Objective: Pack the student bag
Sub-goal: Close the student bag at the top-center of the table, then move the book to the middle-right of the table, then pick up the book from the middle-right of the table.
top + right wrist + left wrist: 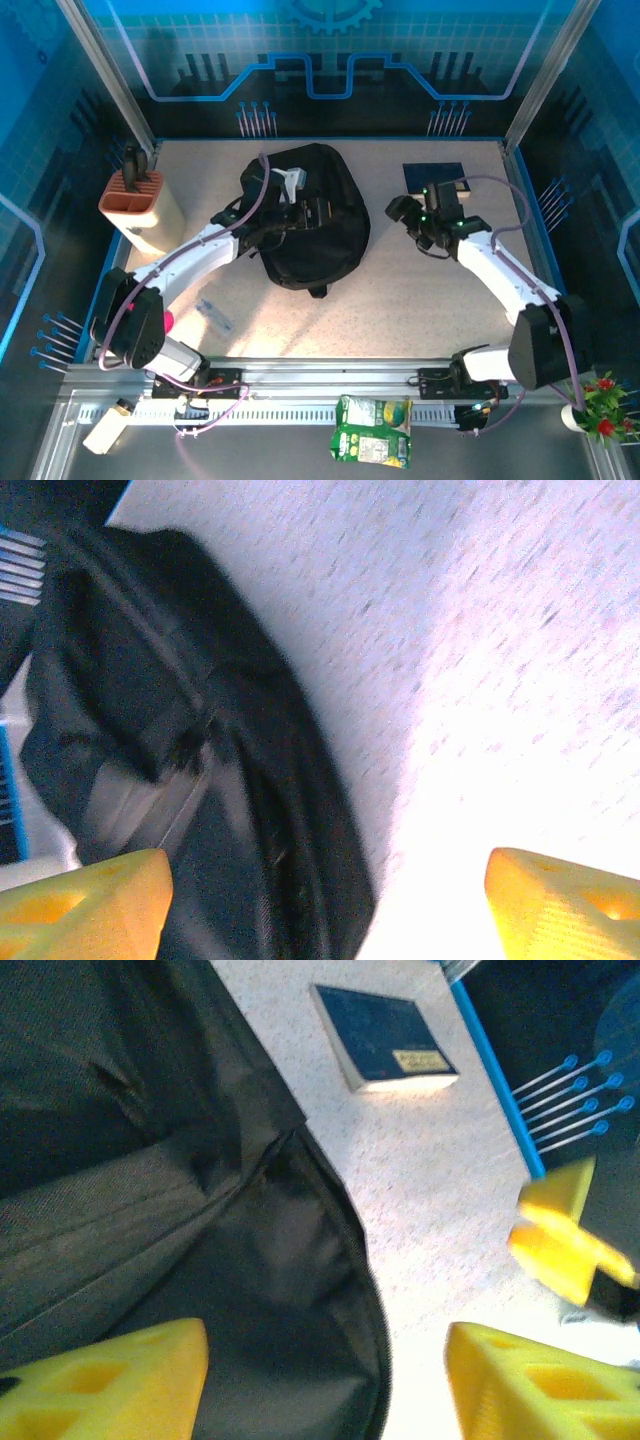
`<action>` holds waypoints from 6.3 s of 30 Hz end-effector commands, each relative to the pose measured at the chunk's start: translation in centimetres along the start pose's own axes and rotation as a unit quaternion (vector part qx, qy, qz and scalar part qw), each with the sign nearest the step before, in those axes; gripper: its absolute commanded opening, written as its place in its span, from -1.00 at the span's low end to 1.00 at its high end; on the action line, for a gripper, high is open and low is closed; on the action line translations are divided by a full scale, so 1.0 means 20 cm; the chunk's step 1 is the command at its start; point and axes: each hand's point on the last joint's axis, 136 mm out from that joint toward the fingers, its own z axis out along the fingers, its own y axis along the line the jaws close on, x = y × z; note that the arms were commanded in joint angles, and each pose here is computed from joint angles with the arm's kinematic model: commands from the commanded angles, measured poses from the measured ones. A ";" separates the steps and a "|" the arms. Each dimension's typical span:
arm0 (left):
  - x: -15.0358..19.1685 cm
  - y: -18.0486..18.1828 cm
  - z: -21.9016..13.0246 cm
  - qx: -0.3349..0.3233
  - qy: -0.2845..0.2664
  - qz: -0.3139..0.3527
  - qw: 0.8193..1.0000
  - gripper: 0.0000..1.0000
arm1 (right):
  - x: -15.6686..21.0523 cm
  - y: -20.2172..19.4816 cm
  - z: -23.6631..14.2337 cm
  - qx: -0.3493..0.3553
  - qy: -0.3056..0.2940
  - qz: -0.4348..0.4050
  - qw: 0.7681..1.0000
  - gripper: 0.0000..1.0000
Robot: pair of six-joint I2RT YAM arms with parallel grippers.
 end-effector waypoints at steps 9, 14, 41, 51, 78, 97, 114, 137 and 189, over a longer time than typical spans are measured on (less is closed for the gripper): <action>0.01 0.14 -0.19 -0.065 -0.039 -0.025 0.997 0.95 | -0.45 -0.02 0.44 0.025 0.028 -0.039 0.999 0.63; 0.02 0.15 -0.22 -0.074 -0.037 -0.034 0.996 0.99 | -0.59 0.02 0.65 0.032 0.022 -0.028 0.999 0.63; 0.09 0.10 -0.15 -0.036 0.013 -0.046 0.998 0.99 | -0.49 -0.35 0.97 0.158 0.129 0.007 0.979 0.59; 0.06 0.07 -0.08 -0.014 0.022 -0.052 0.998 0.98 | -0.17 -0.46 0.69 0.129 0.168 0.005 0.977 0.59; 0.08 -0.40 0.21 0.062 0.085 0.008 0.994 0.99 | -0.18 -0.40 0.24 0.079 0.087 -0.092 0.989 0.59; 0.29 -0.61 0.48 0.069 0.155 -0.012 0.985 0.62 | 0.22 -0.51 0.40 0.062 0.218 -0.062 0.972 0.32; 0.57 -0.67 0.72 0.014 0.204 -0.029 0.978 0.30 | -0.11 -0.72 -0.01 0.225 0.066 -0.113 0.965 0.15; 0.88 -0.42 1.00 -0.071 0.283 -0.057 0.955 -0.17 | 0.10 -0.95 0.10 0.218 0.155 -0.046 0.962 -0.38; 0.51 -0.84 0.75 0.105 0.246 -0.073 0.961 -0.89 | 0.05 -0.77 0.00 0.077 0.112 0.035 0.990 -0.01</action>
